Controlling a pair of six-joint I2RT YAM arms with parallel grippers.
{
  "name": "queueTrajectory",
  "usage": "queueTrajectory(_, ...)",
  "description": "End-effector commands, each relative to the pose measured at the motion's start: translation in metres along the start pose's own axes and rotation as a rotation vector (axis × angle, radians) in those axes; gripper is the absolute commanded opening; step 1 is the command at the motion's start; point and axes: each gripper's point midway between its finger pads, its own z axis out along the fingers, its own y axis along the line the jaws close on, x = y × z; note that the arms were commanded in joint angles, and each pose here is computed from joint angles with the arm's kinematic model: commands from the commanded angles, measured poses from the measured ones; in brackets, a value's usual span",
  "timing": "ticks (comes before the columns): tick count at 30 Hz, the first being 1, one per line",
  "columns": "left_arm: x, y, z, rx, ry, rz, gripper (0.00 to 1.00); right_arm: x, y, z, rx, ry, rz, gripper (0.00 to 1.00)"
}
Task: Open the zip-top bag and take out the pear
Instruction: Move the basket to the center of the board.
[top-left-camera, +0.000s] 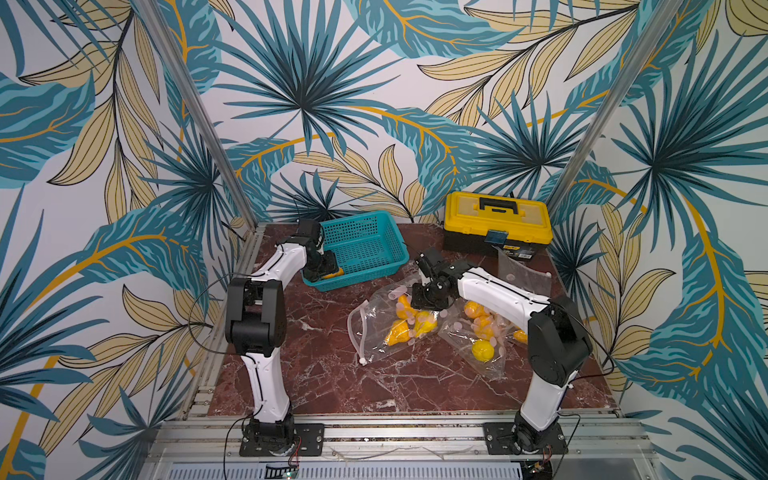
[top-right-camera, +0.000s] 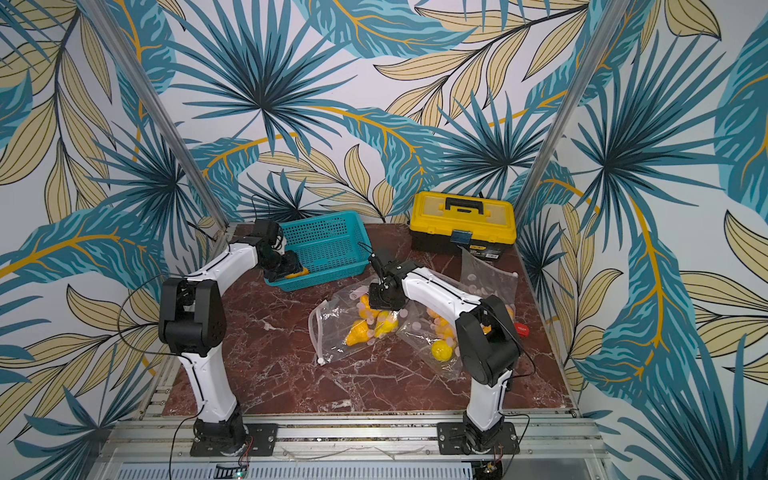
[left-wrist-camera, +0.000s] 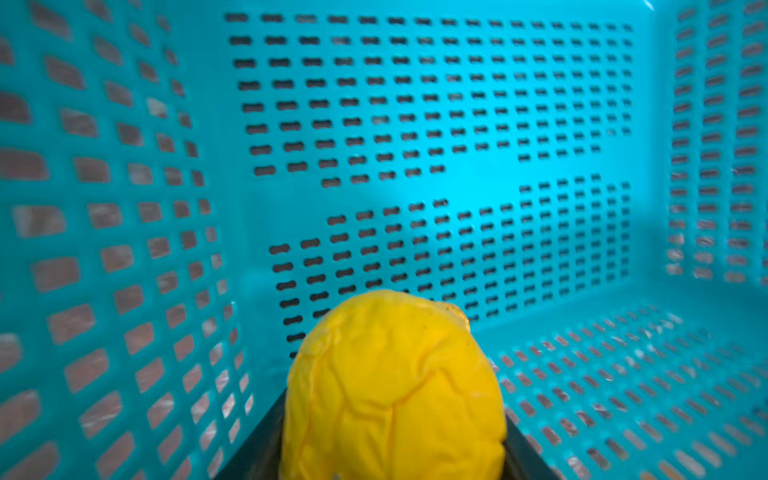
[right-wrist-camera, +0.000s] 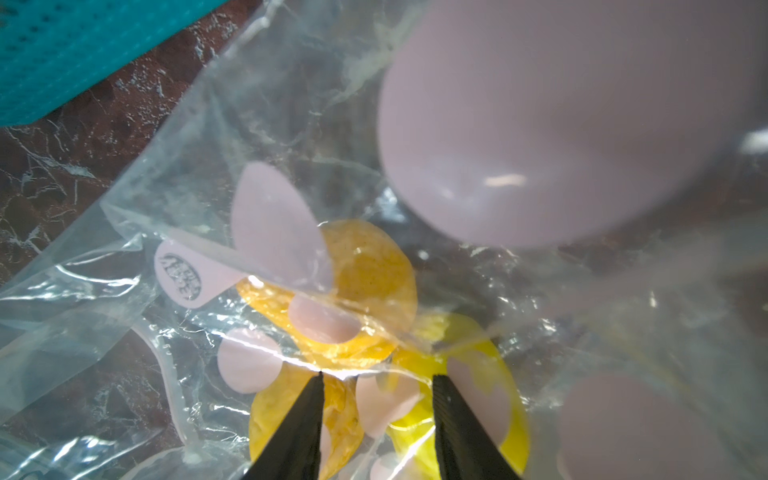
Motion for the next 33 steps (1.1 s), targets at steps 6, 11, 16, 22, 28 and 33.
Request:
queueTrajectory(6,0.011,0.072,-0.034,-0.111,-0.035,-0.084,0.39,0.01,-0.004,-0.013,-0.003,0.004,-0.005,0.45)
queueTrajectory(11,0.015,0.104,-0.057,-0.158,-0.074,-0.136,0.39,0.01,-0.002,-0.013,-0.006,0.012,-0.017,0.45)
queueTrajectory(16,0.0,0.086,-0.06,-0.102,-0.096,-0.124,0.4,0.01,-0.002,-0.013,-0.001,0.013,-0.029,0.45)
queueTrajectory(22,-0.032,0.035,-0.036,-0.034,-0.101,-0.068,0.41,0.008,-0.001,-0.01,-0.003,0.017,-0.024,0.45)
queueTrajectory(28,-0.067,0.01,-0.002,0.0,-0.112,-0.085,0.41,0.007,0.0,-0.008,-0.002,0.018,-0.022,0.45)
queueTrajectory(33,-0.101,0.01,0.012,-0.026,-0.166,-0.069,0.41,0.009,-0.001,-0.009,0.001,0.021,-0.02,0.45)
